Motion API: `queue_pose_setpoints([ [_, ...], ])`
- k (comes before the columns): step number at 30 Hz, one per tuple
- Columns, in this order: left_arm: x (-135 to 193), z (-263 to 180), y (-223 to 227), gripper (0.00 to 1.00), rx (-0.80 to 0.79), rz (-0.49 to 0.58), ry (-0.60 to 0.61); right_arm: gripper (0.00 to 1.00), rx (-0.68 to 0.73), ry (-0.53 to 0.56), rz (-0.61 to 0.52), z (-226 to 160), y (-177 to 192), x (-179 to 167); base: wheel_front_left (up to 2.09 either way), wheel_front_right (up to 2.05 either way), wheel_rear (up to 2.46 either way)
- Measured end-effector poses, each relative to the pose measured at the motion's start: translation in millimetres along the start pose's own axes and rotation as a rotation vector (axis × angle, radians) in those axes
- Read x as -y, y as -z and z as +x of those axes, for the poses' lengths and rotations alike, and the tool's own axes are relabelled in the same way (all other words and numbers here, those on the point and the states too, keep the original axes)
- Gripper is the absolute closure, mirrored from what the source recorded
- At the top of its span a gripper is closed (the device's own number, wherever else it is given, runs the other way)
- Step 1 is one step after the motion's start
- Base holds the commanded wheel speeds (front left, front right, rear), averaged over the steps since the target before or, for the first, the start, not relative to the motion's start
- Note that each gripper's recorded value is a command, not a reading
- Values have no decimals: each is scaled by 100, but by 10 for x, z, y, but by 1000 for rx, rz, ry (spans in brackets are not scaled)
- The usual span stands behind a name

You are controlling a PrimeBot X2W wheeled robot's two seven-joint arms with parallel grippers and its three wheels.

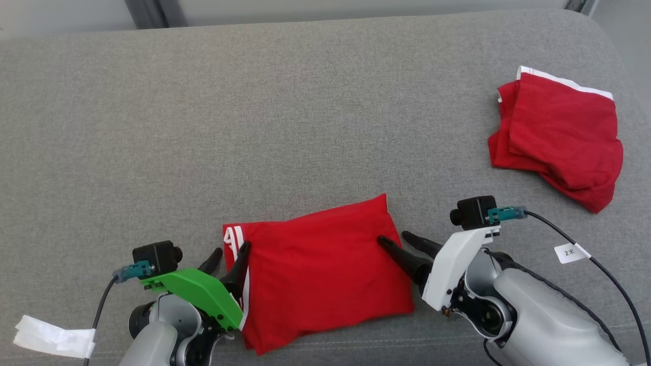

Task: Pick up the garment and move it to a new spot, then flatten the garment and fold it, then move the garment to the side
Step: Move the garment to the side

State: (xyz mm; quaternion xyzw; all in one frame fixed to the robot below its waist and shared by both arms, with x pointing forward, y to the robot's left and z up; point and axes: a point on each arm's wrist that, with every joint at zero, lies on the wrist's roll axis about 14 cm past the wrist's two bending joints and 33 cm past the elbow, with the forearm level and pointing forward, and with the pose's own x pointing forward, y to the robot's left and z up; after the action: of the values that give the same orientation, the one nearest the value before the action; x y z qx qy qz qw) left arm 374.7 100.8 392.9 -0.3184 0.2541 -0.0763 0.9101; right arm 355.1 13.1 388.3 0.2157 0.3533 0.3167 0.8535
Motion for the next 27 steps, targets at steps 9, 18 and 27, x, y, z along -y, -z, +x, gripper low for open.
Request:
queue_pose_setpoints([
  [9,-36,-8,-3,0,10,-1,-8,0,-34,-43,41,102,36,-107,0,0,0],
  [18,-53,-10,-18,0,18,-4,-14,0,-48,-51,49,140,58,-112,0,0,0],
  [27,-65,19,-29,0,19,-4,-17,27,-55,-53,84,180,74,-85,0,0,0],
])
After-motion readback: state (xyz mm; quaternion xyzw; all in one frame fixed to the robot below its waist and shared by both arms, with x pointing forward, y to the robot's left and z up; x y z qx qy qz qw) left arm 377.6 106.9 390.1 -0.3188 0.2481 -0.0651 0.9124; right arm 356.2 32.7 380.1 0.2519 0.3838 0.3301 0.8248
